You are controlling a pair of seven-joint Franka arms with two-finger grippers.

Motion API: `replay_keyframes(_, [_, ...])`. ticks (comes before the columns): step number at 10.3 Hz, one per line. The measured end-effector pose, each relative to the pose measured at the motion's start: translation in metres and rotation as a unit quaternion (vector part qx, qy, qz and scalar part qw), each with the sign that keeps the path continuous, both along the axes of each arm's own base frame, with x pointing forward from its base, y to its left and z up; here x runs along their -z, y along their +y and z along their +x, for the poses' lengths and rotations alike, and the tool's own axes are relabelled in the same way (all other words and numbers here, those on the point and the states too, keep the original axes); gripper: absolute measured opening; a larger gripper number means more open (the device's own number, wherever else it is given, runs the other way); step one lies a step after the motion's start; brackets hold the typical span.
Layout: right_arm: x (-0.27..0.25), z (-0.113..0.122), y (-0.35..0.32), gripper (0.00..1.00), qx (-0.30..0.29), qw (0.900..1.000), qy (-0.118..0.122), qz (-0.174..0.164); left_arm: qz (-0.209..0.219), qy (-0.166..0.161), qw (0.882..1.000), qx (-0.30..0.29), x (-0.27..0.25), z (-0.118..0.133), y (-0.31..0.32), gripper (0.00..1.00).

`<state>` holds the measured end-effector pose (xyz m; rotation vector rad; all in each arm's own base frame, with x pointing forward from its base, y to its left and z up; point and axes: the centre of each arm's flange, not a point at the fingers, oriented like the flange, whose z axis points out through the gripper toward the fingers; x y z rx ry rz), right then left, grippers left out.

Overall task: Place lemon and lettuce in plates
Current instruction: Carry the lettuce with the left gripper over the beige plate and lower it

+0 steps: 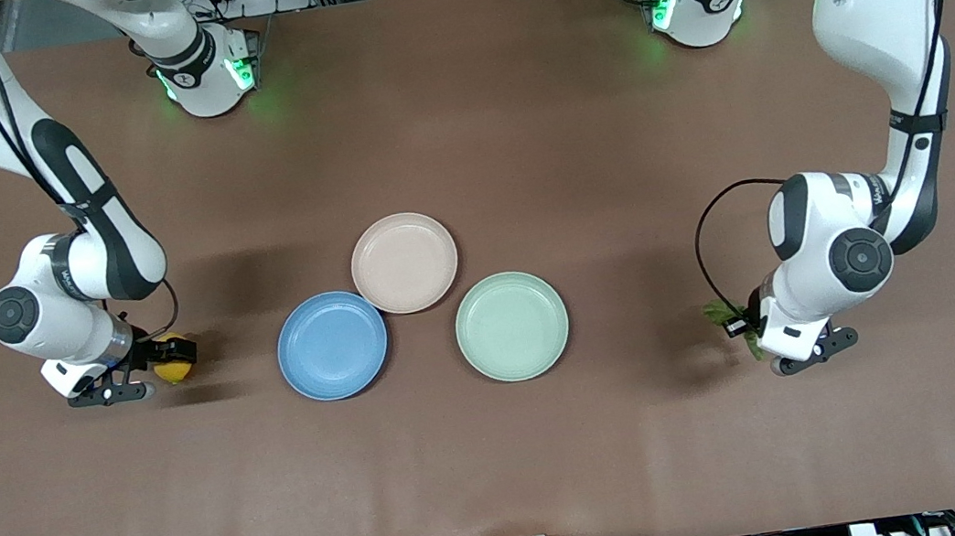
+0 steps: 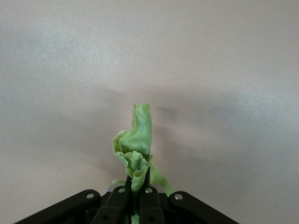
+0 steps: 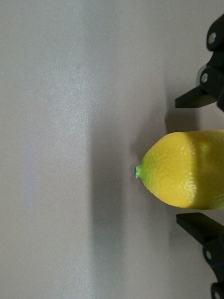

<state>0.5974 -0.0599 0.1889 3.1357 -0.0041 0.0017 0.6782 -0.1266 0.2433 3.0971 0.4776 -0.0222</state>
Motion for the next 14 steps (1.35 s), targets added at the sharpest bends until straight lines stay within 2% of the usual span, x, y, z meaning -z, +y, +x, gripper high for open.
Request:
replay_keyframes(1, [0.0, 0.0, 0.0, 0.91, 0.0, 1.0, 0.0, 0.0, 0.0, -0.001, 1.0, -0.005, -0.008, -0.002, -0.012, 0.04])
replay_keyframes(2, [0.0, 0.0, 0.0, 0.9, 0.0, 1.0, 0.0, 0.0, 0.001, -0.001, 1.0, -0.01, -0.012, -0.006, -0.027, 0.04])
replay_keyframes(4, [0.0, 0.0, 0.001, 0.63, -0.001, 1.0, -0.001, 0.0, 0.0, -0.003, 1.0, -0.027, -0.016, -0.015, -0.063, 0.04])
replay_keyframes(8, [-0.001, 0.001, 0.002, 0.62, -0.001, 1.0, -0.001, 0.001, -0.006, -0.004, 0.998, -0.063, -0.023, -0.04, -0.138, 0.04])
replay_keyframes(12, [-0.002, 0.003, 0.008, 0.62, -0.006, 1.0, 0.003, 0.003, -0.024, -0.007, 0.995, -0.096, -0.039, -0.083, -0.238, 0.04])
replay_keyframes(14, [-0.008, 0.007, 0.013, 0.62, -0.01, 1.0, 0.009, 0.006, -0.035, 0.0, 0.995, -0.098, -0.042, -0.101, -0.267, 0.04])
